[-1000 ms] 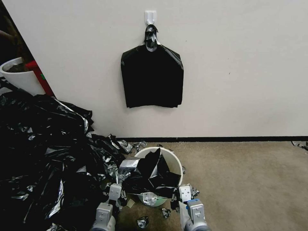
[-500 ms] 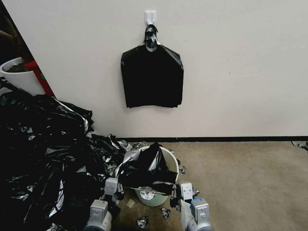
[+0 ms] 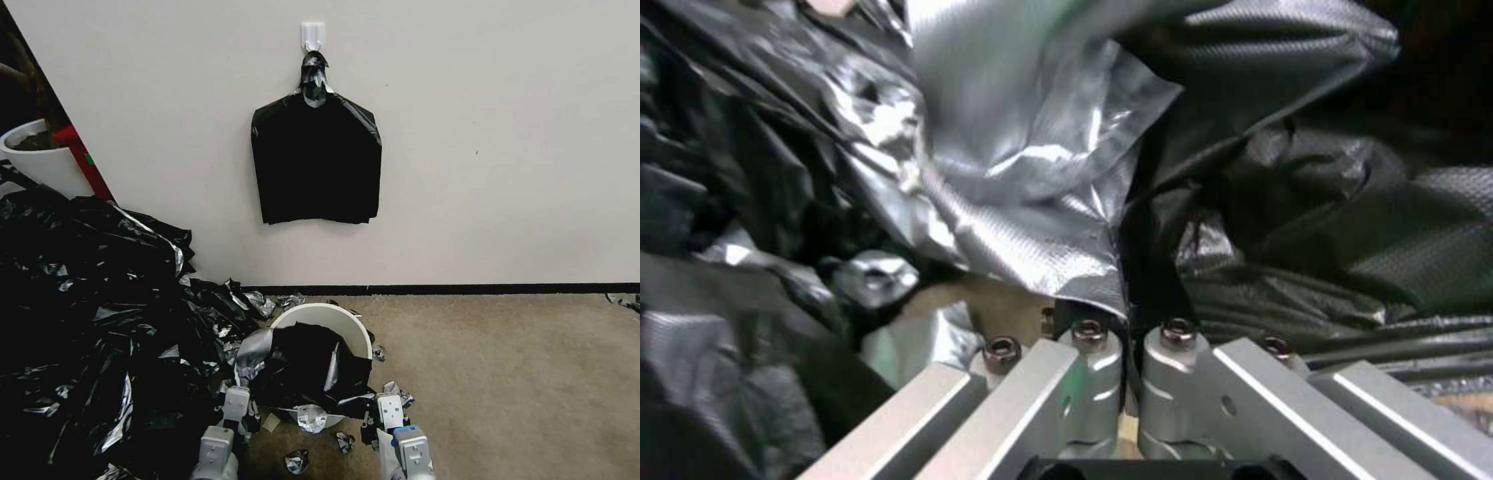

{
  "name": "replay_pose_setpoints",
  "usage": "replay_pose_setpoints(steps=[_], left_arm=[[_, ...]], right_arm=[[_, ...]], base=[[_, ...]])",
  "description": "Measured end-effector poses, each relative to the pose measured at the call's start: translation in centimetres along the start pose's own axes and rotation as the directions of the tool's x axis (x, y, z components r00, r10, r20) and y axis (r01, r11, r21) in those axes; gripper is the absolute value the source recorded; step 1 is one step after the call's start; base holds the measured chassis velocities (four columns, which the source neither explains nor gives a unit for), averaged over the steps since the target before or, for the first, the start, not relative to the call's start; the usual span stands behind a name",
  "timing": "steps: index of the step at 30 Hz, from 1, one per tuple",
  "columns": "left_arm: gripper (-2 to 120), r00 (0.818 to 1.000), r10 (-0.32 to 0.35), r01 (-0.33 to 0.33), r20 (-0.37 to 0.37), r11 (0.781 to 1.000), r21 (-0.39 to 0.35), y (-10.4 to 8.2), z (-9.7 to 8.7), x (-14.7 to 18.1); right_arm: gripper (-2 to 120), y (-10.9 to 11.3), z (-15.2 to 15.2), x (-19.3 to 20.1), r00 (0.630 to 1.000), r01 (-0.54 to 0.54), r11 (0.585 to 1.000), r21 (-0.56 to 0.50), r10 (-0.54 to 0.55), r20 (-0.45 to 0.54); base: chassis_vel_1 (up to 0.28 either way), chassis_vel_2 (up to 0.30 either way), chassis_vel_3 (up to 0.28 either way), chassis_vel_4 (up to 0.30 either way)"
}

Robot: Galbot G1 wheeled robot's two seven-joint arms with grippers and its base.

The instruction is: Place a trash bag onto the trash bin.

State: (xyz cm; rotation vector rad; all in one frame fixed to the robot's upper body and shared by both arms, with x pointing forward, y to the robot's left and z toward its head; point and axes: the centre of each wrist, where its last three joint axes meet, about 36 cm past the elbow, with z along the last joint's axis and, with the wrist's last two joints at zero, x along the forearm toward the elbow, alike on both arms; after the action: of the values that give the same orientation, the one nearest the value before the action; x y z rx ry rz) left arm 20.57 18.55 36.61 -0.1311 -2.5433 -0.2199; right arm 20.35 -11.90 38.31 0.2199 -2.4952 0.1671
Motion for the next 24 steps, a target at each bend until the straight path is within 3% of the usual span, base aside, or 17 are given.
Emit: replay_pose_setpoints(steps=[11,24], left_arm=[[0,1.0,-0.012,0.012,-0.016,1.0,-0.016,-0.3,1.0,-2.3],[0,1.0,-0.019,0.019,-0.009,1.0,-0.013,-0.5,1.0,-3.5]], right_arm=[[0,-0.6,1.5,-2.9,1.0,-0.002,1.0,0.029,0.001,0.017],[0,-1.7,1.7,-4.7,0.999,0.037,0.999,0.021,-0.038,0.017]], base=[[0.0,0.0,0.0,0.0],[0.0,0.0,0.0,0.0]])
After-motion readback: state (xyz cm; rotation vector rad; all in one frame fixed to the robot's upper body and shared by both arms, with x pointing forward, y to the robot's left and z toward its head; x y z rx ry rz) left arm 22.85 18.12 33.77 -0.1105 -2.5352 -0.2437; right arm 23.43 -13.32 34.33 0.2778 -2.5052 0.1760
